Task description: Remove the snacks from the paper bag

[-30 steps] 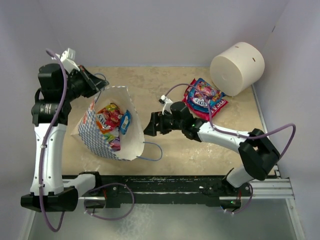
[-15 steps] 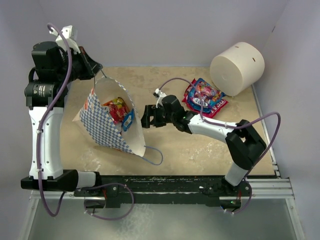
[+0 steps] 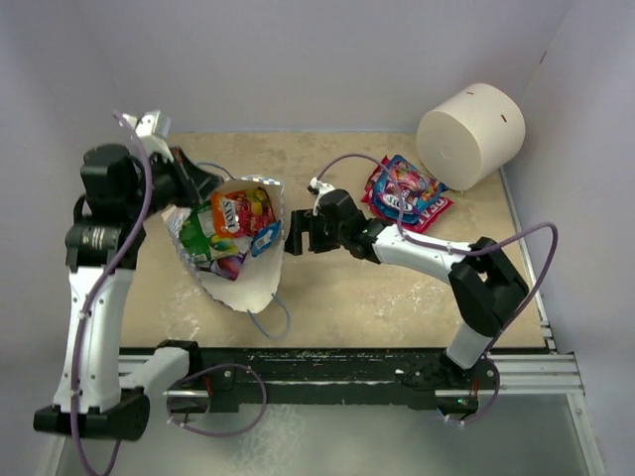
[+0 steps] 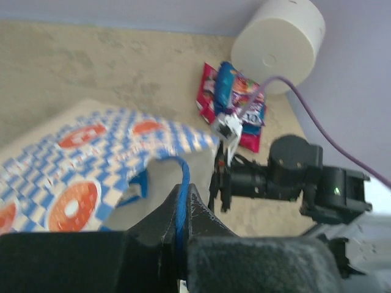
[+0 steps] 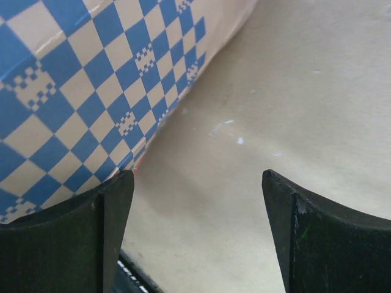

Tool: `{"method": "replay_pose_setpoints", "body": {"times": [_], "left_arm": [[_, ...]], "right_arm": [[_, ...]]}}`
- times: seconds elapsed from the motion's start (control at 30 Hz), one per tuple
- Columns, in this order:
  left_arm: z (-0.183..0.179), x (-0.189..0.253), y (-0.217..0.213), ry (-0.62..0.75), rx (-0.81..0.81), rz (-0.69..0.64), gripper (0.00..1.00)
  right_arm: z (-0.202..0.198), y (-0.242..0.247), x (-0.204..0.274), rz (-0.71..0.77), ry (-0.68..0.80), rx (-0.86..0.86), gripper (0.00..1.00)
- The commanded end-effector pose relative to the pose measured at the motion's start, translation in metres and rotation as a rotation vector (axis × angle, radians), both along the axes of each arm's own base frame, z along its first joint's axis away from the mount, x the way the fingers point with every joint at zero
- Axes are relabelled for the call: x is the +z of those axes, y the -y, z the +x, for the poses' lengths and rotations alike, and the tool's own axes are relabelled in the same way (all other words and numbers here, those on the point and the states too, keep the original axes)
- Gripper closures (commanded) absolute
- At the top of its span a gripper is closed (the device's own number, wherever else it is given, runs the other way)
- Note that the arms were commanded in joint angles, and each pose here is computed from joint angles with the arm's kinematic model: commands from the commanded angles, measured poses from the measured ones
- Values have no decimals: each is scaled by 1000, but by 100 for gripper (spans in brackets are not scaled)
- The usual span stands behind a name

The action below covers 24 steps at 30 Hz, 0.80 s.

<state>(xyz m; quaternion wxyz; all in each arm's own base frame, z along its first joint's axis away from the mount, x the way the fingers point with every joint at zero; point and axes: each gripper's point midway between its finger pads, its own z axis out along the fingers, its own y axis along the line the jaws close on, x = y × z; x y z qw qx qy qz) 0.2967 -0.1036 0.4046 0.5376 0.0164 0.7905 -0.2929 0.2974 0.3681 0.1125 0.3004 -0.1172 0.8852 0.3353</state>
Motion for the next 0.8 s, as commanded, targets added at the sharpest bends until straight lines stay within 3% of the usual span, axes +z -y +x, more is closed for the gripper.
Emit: {"method": "replay_pose_setpoints", "body": {"times": [0.0, 0.2, 0.37, 0.53, 0.77], "left_arm": [[-59, 9, 33, 57, -173, -198, 100], [-111, -7, 47, -9, -265, -307, 100], [-122, -16, 49, -70, -280, -315, 100], [-118, -15, 51, -73, -285, -353, 100], [-117, -22, 52, -115, -288, -363, 100]], "right_arm": [[3, 31, 22, -96, 129, -16, 12], [-11, 79, 50, -148, 315, -2, 7], [-51, 67, 114, -11, 693, 299, 9], [-132, 42, 135, 81, 999, 697, 13], [-188, -10, 108, -37, 1128, 967, 18]]}}
